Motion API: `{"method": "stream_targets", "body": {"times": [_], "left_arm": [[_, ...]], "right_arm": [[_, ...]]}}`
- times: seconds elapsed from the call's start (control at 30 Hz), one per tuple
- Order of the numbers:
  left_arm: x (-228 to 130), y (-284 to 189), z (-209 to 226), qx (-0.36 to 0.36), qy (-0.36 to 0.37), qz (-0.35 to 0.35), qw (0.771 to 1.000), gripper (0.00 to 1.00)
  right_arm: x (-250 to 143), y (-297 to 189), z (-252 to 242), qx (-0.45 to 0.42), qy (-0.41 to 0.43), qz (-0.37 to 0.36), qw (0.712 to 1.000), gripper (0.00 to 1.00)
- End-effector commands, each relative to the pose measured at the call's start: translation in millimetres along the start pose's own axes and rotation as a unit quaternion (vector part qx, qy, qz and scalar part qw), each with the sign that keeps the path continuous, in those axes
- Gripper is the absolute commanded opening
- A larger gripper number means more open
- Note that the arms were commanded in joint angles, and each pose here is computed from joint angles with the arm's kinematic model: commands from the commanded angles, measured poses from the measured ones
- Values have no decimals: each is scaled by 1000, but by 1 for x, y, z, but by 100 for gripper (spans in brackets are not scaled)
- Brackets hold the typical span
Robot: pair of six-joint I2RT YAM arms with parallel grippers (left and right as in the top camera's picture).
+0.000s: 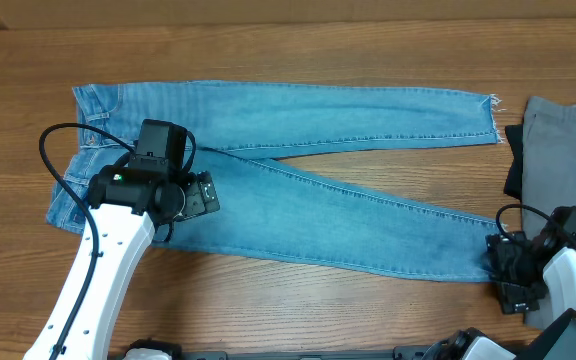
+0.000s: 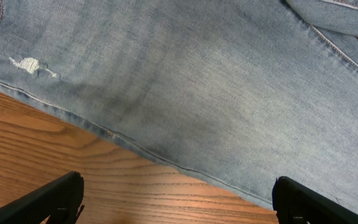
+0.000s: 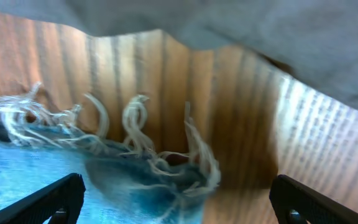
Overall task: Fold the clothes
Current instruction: 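Close both grippers on the lower waist corner and lower leg hem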
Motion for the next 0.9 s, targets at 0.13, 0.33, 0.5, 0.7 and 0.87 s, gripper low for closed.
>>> {"method": "stream_targets", "body": {"times": [0.13, 0.33, 0.5, 0.7, 0.87], "left_arm": [[1, 2, -1, -6, -10, 0, 1000, 100], [1, 2, -1, -6, -10, -1, 1000, 100], [1, 2, -1, -6, -9, -1, 1000, 100], [1, 2, -1, -6, -10, -1, 1000, 100], [1, 2, -1, -6, -10, 0, 1000, 100]], "right_arm": [[-9, 6, 4, 42, 11, 21, 999, 100], [-15, 17, 0, 44, 13, 18, 999, 99], [-23, 24, -4, 46, 26, 29, 998, 95], [-28, 28, -6, 48, 27, 39, 998, 90], [-32, 27, -5, 53, 28, 53, 997, 82]]}}
Point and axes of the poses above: each gripper's point midway between its finger pads, its own y axis out along the fingers, its own z axis along the line the jaws close on, x = y × z, the point moved 8 cm from there along -y, back along the fingers, and after that the axes turned 15 degrees about -y, right-handed, at the moved point
